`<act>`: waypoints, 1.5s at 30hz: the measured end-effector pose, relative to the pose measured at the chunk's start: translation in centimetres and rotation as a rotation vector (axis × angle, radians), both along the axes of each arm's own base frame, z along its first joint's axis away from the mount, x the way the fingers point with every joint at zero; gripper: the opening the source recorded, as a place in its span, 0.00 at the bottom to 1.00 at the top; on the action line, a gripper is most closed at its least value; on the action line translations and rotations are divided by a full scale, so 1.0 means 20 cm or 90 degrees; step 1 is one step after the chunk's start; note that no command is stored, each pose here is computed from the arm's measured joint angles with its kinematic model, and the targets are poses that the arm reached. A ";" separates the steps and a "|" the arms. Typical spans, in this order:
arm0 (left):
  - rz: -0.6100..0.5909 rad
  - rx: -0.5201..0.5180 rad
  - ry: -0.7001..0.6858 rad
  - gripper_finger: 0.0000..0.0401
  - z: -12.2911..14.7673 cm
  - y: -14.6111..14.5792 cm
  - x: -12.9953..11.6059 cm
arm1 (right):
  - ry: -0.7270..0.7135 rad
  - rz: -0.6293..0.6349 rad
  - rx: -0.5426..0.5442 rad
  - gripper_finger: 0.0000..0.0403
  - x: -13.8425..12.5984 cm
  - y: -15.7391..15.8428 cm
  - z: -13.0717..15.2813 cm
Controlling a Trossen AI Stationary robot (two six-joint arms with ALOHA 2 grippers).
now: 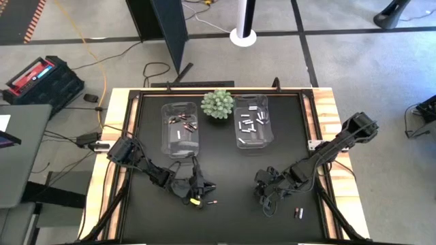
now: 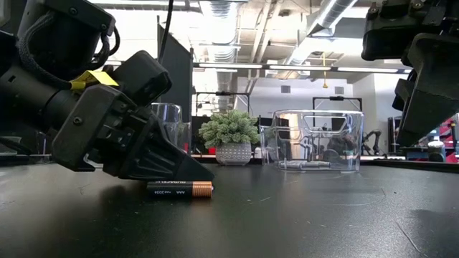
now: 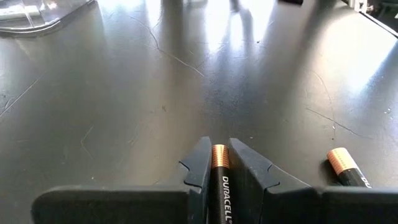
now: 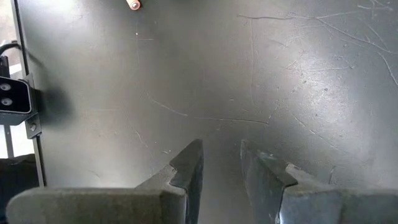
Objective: Sort batteries
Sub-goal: Put the black-brown battery into the left transparent bin
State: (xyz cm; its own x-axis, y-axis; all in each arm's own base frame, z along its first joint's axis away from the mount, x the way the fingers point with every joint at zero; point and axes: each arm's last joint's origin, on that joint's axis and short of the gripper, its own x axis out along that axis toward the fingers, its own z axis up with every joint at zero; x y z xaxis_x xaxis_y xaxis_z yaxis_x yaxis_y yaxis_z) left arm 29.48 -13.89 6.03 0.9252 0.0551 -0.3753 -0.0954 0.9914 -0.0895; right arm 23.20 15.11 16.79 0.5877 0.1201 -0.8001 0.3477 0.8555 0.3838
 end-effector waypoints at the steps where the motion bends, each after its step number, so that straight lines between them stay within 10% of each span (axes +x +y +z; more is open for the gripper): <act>1: 0.000 -0.002 -0.006 0.10 0.00 0.00 0.00 | 0.000 0.000 0.000 0.31 0.00 0.00 0.00; 16: 0.012 0.026 -0.113 0.10 0.45 0.09 0.01 | -0.001 -0.008 0.000 0.31 0.01 -0.01 0.00; 27: 0.158 0.063 -0.101 0.10 0.99 0.53 -0.26 | -0.005 -0.048 0.003 0.31 0.06 -0.09 0.00; 34: 0.312 -0.019 0.074 0.10 0.95 0.87 -0.47 | -0.005 -0.086 0.003 0.31 0.09 -0.16 0.00; 45: 0.284 -0.112 0.296 0.10 0.69 1.17 -0.45 | -0.005 -0.148 0.003 0.31 0.14 -0.28 0.00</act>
